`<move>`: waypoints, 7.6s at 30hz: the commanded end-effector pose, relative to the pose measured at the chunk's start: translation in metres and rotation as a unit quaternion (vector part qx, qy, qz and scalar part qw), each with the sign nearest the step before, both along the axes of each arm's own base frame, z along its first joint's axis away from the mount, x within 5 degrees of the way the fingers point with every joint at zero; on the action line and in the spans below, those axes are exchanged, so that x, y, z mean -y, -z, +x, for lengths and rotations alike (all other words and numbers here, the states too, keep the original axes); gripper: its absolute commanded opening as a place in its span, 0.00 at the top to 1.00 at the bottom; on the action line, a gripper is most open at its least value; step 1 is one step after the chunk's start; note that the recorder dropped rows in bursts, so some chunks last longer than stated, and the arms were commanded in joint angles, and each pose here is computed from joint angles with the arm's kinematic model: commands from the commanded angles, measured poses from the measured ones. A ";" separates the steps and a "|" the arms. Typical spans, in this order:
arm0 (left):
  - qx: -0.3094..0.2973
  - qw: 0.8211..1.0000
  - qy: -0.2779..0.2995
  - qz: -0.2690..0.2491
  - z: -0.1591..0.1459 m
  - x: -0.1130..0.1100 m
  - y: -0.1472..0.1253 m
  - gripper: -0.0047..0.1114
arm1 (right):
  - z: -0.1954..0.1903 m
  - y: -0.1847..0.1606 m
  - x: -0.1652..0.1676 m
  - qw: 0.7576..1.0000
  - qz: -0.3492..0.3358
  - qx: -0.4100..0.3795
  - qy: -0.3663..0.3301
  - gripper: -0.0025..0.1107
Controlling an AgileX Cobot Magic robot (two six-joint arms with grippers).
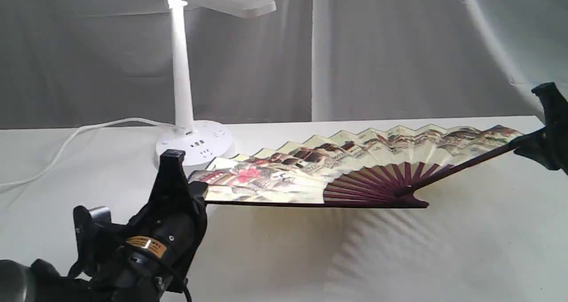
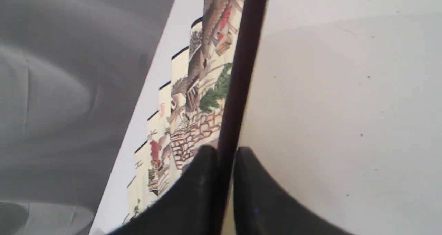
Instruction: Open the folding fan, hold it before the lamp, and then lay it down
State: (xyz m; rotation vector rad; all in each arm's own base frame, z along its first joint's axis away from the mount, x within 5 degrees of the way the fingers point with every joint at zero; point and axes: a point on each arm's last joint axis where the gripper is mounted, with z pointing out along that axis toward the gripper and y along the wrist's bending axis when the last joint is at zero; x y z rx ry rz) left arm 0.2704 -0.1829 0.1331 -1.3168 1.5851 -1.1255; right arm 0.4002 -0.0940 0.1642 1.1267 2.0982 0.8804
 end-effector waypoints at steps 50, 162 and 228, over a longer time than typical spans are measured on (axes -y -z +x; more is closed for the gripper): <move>-0.021 0.916 0.084 0.392 0.017 -0.026 0.003 0.39 | -0.014 0.037 -0.006 0.978 -0.089 -0.058 -0.179 0.47; -0.077 0.737 0.252 0.622 -0.096 -0.185 -0.244 0.96 | -0.227 -0.206 -0.095 0.815 -0.508 0.071 -0.270 0.98; 0.206 0.717 0.012 0.665 -0.245 -0.183 -0.165 0.96 | -0.389 -0.138 -0.088 0.745 -0.591 0.294 -0.096 0.98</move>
